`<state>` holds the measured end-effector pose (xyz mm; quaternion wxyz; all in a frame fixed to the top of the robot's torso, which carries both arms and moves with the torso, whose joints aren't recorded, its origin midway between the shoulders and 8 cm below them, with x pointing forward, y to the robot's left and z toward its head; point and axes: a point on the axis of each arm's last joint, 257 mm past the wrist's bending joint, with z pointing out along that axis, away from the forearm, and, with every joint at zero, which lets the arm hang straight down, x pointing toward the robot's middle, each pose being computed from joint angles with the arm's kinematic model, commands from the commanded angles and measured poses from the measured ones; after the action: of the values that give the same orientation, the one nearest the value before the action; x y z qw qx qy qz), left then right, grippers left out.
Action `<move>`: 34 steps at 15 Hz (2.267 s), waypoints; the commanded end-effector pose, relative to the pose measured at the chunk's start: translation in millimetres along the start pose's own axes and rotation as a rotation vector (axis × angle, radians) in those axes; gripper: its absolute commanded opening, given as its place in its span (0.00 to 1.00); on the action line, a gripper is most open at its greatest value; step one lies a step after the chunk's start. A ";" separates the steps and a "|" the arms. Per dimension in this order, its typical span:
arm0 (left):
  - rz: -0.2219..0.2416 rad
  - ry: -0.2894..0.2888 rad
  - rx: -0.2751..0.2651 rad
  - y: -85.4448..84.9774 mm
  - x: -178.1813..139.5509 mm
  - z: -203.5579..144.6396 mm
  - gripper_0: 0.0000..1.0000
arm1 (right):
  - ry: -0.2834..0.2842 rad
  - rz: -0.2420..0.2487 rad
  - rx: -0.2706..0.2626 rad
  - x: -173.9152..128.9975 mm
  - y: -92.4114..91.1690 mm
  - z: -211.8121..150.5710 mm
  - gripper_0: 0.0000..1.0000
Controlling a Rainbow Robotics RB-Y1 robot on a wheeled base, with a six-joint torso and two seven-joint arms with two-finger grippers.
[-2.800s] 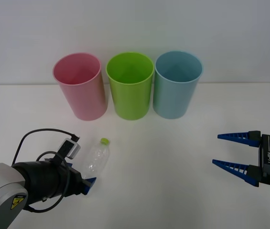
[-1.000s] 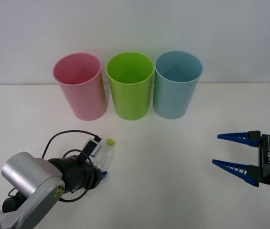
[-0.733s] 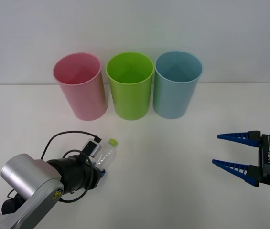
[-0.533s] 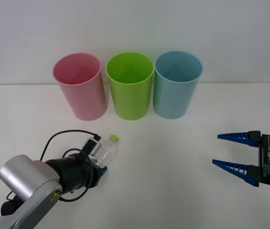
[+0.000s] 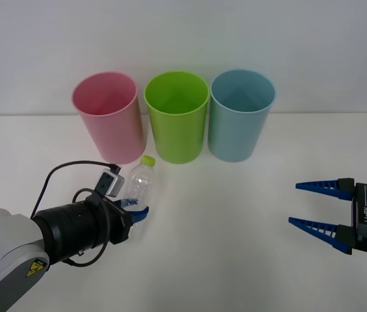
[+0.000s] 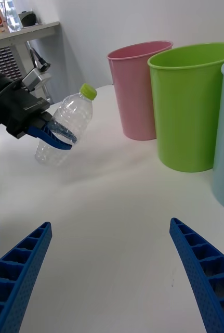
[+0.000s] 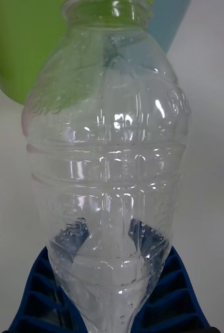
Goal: Put cans in the blue bin and PET bottles in the pink bin and trash in the green bin.
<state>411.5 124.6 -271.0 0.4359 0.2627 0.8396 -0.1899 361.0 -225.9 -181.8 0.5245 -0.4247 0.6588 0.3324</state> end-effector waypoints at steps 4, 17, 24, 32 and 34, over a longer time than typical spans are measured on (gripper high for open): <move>-0.054 -0.146 0.046 5.6 -47.8 -38.2 0.00 | 0.000 0.000 0.000 0.0 0.0 0.0 0.78; -0.059 -0.485 0.073 46.7 -201.5 -114.3 0.00 | 0.000 0.000 0.000 0.0 0.0 0.0 0.78; 0.009 -0.582 -0.006 94.8 -267.9 -107.0 0.00 | 0.000 0.000 0.000 0.0 0.0 0.0 0.78; 0.020 -0.640 -0.145 163.0 -302.6 -74.8 0.00 | 0.000 0.000 0.000 0.0 0.0 0.0 0.78; 0.034 -0.611 -0.171 174.8 -298.7 -63.2 0.00 | 0.000 0.000 0.000 0.0 0.0 0.0 0.78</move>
<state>617.1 212.9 0.4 0.6937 0.1684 0.6746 -0.1882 361.0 -225.9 -181.8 0.5245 -0.4247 0.6588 0.3324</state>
